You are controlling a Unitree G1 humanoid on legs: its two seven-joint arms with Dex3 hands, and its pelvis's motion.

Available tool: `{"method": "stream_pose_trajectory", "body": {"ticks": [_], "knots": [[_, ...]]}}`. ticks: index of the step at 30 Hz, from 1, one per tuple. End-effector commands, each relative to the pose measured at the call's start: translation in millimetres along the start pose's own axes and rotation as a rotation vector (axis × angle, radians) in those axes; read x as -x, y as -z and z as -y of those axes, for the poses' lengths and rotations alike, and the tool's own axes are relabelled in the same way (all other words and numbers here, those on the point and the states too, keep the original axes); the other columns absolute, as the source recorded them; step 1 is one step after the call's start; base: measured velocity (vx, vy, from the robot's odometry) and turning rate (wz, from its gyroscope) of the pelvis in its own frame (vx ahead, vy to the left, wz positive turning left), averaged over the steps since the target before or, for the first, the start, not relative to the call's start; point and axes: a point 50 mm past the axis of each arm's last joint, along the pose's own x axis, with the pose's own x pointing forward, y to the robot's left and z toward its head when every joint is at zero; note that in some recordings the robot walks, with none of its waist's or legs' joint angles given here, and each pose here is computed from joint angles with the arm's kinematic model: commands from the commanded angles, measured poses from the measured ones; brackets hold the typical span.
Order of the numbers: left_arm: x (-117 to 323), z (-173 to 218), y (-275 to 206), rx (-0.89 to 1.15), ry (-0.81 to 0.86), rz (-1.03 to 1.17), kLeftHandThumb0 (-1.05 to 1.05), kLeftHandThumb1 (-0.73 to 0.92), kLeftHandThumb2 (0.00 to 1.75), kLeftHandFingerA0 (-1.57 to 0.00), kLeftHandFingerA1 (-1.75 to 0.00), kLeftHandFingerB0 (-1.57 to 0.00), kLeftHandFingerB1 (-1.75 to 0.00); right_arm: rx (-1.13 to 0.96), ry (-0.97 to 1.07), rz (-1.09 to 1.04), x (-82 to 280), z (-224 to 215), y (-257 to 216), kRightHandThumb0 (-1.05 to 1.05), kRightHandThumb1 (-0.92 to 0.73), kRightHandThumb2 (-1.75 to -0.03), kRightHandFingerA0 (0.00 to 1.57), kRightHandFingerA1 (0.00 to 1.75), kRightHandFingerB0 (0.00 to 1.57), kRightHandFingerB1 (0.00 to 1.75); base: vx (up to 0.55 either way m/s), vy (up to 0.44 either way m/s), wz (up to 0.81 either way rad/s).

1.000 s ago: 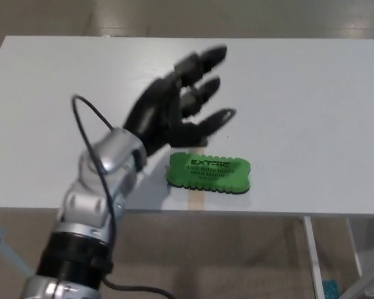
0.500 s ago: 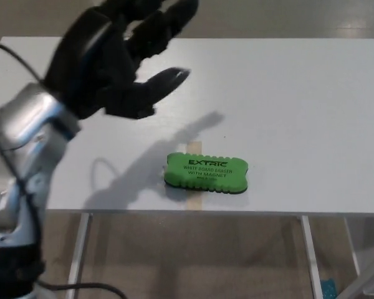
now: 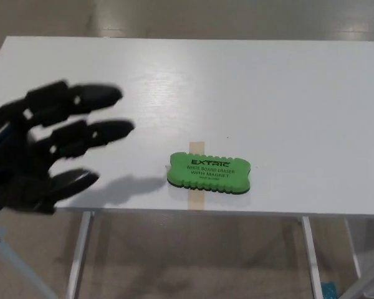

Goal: Use the left hand to press on the green eraser and wipe the desk from center to the left and then back to center.

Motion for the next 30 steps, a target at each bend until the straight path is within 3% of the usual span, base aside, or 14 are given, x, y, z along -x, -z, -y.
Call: {"method": "stream_pose_trajectory", "body": {"ticks": [1,7,8,9,10,17,18,19,21,22,24,25,26,30], "knots": [[128.4,-6.1,20.6,0.386,0.436,-0.15,-0.23,0.58,0.58,-0.48,-0.38,-0.55,-0.37,0.02,0.115,0.081,-3.6,20.1,-11.7,-0.4,-0.73,-0.63,0.61,0.48,0.48,0.36,0.0,0.0,0.0],[163.6,-25.1,63.4,0.415,0.174,-0.443,-0.25,0.51,0.56,-0.61,-0.41,-0.68,-0.4,-0.01,0.168,0.123,-11.3,22.1,-22.8,-0.41,-0.72,-0.63,0.62,0.47,0.51,0.37,0.0,0.0,0.0],[172.1,-28.8,77.3,0.433,0.079,-0.517,-0.37,0.4,0.73,-0.53,-0.52,-0.68,-0.55,-0.01,0.164,0.123,-9.6,20.4,-21.6,-0.41,-0.73,-0.63,0.63,0.47,0.51,0.37,0.0,0.0,0.0],[178.3,-30.7,86.1,0.444,0.018,-0.568,-0.37,0.4,0.73,-0.53,-0.52,-0.68,-0.55,-0.009,0.161,0.122,-8.3,19.4,-20.6,-0.41,-0.73,-0.63,0.63,0.47,0.51,0.37,0.0,0.0,0.0],[186.7,-32.5,100.1,0.466,-0.081,-0.621,-0.3,0.46,0.54,-0.68,-0.44,-0.77,-0.43,-0.004,0.156,0.114,-6.9,19.6,-18.6,-0.41,-0.73,-0.62,0.63,0.47,0.51,0.37,0.0,0.0,0.0],[227.7,-22.7,175.4,0.606,-0.679,-0.809,-0.37,0.47,0.54,-0.85,-0.5,-0.78,-0.44,-0.012,0.164,0.072,-4.7,22.4,-12.7,-0.4,-0.73,-0.63,0.63,0.48,0.5,0.36,0.0,0.0,0.0],[227.7,-22.7,175.4,0.606,-0.679,-0.809,-0.37,0.47,0.54,-0.85,-0.5,-0.78,-0.44,-0.012,0.164,0.072,-4.7,22.4,-12.7,-0.4,-0.73,-0.63,0.63,0.48,0.5,0.36,0.0,0.0,0.0],[236.2,-16.4,190.0,0.596,-0.827,-0.854,-0.49,0.42,0.8,-0.8,-0.66,-0.61,-0.56,0.0,0.156,0.051,-2.9,19.6,-8.9,-0.4,-0.74,-0.63,0.63,0.49,0.5,0.36,0.0,0.0,0.0],[242.1,-11.6,199.2,0.586,-0.924,-0.885,-0.49,0.42,0.8,-0.8,-0.66,-0.61,-0.56,0.011,0.148,0.035,-1.2,17.3,-5.6,-0.4,-0.74,-0.63,0.63,0.49,0.5,0.36,0.0,0.0,0.0],[246.4,-7.8,203.7,0.601,-0.963,-0.876,-0.46,0.5,0.55,-0.68,-0.51,-0.57,-0.41,0.014,0.147,0.015,-0.5,16.7,-2.6,-0.41,-0.74,-0.63,0.63,0.49,0.5,0.36,0.0,0.0,0.0],[250.2,-3.4,208.3,0.61,-0.986,-0.867,-0.47,0.52,0.55,-0.51,-0.48,-0.5,-0.4,0.019,0.146,-0.007,-2.1,17.6,-0.8,-0.42,-0.74,-0.63,0.62,0.48,0.49,0.36,0.0,0.0,0.0],[250.8,-2.3,209.5,0.605,-0.986,-0.87,-0.47,0.52,0.55,-0.51,-0.48,-0.5,-0.4,0.022,0.145,-0.013,-3.5,18.4,-1.1,-0.42,-0.74,-0.63,0.62,0.48,0.49,0.36,0.0,0.0,0.0],[250.4,-1.0,211.3,0.592,-0.98,-0.892,-0.61,0.43,0.8,-0.33,-0.54,-0.39,-0.51,0.021,0.152,-0.007,-5.0,19.3,-2.9,-0.42,-0.73,-0.63,0.62,0.48,0.49,0.36,0.0,0.0,0.0],[245.9,0.7,216.2,0.561,-0.968,-0.931,-0.65,0.45,0.84,-0.23,-0.51,-0.37,-0.5,0.022,0.174,0.007,-6.0,18.6,-5.1,-0.42,-0.74,-0.63,0.62,0.49,0.49,0.35,0.0,0.0,0.0]]}}
